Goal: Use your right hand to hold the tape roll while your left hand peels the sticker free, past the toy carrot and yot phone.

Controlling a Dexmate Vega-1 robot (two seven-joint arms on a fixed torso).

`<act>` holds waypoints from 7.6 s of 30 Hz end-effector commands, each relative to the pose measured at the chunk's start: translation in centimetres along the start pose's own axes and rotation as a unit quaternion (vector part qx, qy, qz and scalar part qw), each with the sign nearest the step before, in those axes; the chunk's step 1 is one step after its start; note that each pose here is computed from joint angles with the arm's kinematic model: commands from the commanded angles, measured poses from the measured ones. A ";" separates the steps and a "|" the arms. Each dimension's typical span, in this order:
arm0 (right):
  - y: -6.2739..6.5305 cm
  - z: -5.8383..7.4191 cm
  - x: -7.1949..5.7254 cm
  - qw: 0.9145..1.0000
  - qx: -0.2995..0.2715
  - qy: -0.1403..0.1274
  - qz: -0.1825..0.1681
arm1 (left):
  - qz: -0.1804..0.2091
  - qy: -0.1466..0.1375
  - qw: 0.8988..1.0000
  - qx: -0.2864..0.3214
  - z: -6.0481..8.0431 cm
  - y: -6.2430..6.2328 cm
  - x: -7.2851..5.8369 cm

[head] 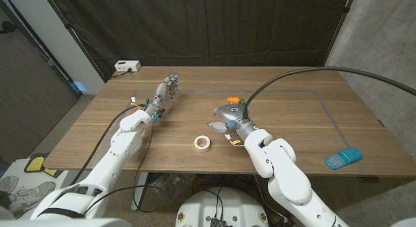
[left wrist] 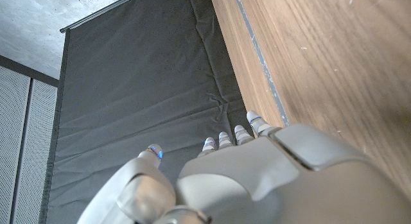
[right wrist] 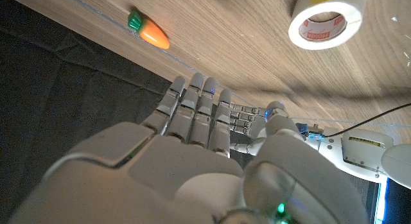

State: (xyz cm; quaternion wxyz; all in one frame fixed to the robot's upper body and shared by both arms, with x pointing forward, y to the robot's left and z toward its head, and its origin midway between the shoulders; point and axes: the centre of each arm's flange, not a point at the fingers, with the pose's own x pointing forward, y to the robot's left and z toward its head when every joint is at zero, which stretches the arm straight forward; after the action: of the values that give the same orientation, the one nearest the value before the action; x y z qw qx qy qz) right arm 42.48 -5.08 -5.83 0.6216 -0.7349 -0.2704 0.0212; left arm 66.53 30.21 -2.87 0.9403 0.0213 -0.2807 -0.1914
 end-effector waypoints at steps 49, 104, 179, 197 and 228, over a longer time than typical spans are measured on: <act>4.5 2.8 2.6 0.999 -0.046 0.012 0.021 | 0.004 0.010 1.000 0.001 -0.5 0.3 -0.4; 6.8 2.4 5.6 0.994 -0.075 0.050 0.064 | 0.001 0.019 1.000 -0.007 -1.3 1.1 1.2; 5.0 -2.0 5.8 0.964 0.073 0.224 -0.123 | -0.097 -0.073 0.953 0.276 5.1 -1.8 0.3; 3.1 -3.0 6.2 0.945 0.148 0.256 -0.140 | -0.127 -0.125 0.917 0.356 7.3 -3.9 -0.5; 0.2 -2.4 7.0 0.913 0.201 0.298 -0.194 | -0.167 -0.161 0.880 0.414 8.3 -7.3 -1.1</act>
State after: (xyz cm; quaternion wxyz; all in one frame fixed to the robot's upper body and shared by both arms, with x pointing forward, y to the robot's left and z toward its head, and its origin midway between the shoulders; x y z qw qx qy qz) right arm 49.63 -4.75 -4.05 0.7938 -0.5194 -0.1973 -0.2472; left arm 59.03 25.06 2.79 0.7488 0.4222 -0.4662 -0.2093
